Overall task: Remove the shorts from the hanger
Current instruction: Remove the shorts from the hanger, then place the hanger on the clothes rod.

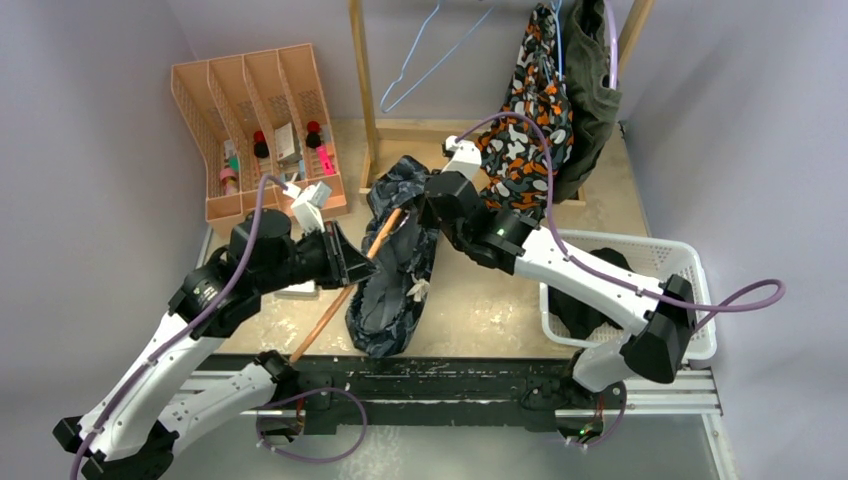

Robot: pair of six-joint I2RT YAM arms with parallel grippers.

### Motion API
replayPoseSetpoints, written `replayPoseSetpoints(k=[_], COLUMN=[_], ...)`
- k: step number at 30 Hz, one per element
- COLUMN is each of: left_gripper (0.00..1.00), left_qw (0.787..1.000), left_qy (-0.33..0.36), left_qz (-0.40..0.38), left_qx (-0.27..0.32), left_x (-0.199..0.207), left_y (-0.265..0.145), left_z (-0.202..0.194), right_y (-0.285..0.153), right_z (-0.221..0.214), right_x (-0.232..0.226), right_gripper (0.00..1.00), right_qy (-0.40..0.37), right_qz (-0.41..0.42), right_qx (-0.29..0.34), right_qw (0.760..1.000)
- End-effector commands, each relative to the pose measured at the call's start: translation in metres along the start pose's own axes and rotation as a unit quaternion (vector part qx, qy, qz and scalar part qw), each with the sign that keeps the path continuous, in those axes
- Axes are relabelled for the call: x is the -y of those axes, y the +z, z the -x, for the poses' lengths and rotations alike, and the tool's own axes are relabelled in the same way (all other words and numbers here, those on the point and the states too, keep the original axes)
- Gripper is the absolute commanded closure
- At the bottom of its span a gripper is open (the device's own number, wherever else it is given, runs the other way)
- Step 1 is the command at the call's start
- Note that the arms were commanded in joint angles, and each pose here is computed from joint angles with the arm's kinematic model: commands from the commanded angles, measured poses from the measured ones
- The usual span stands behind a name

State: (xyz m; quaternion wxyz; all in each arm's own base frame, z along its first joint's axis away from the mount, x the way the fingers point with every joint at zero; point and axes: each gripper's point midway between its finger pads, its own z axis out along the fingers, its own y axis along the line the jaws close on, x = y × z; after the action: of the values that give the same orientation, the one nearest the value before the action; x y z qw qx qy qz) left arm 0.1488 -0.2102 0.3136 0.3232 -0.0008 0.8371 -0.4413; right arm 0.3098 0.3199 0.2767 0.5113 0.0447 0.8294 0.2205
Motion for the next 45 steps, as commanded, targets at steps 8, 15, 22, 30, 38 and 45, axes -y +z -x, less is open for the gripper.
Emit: replayPoseSetpoints(k=[8, 15, 22, 30, 38, 45], left_gripper=[1.0, 1.0, 1.0, 1.0, 1.0, 1.0], left_qw=[0.99, 0.971, 0.986, 0.987, 0.992, 0.96], left_qy=[0.053, 0.039, 0.052, 0.048, 0.043, 0.021], left_qz=[0.005, 0.062, -0.006, -0.121, -0.023, 0.184], left_qx=[0.128, 0.226, 0.161, 0.098, 0.12, 0.21], left_x=[0.021, 0.0, 0.025, 0.07, 0.043, -0.044], left_y=[-0.046, -0.07, -0.048, -0.044, -0.044, -0.06], left_z=[0.051, 0.079, 0.062, 0.046, 0.06, 0.078], right_y=[-0.013, -0.034, -0.042, -0.038, -0.041, -0.073], right_z=[0.001, -0.015, -0.018, -0.031, -0.032, -0.019], right_x=[0.046, 0.072, 0.075, 0.092, 0.104, 0.118], right_gripper=[1.0, 1.0, 1.0, 1.0, 1.0, 1.0], right_qy=[0.042, 0.07, 0.066, 0.041, 0.048, 0.068], right_qz=[-0.059, -0.067, -0.053, -0.108, -0.143, -0.126], right_qx=[-0.015, -0.022, -0.025, -0.049, -0.048, -0.024], right_qw=[0.997, 0.995, 0.996, 0.992, 0.987, 0.989])
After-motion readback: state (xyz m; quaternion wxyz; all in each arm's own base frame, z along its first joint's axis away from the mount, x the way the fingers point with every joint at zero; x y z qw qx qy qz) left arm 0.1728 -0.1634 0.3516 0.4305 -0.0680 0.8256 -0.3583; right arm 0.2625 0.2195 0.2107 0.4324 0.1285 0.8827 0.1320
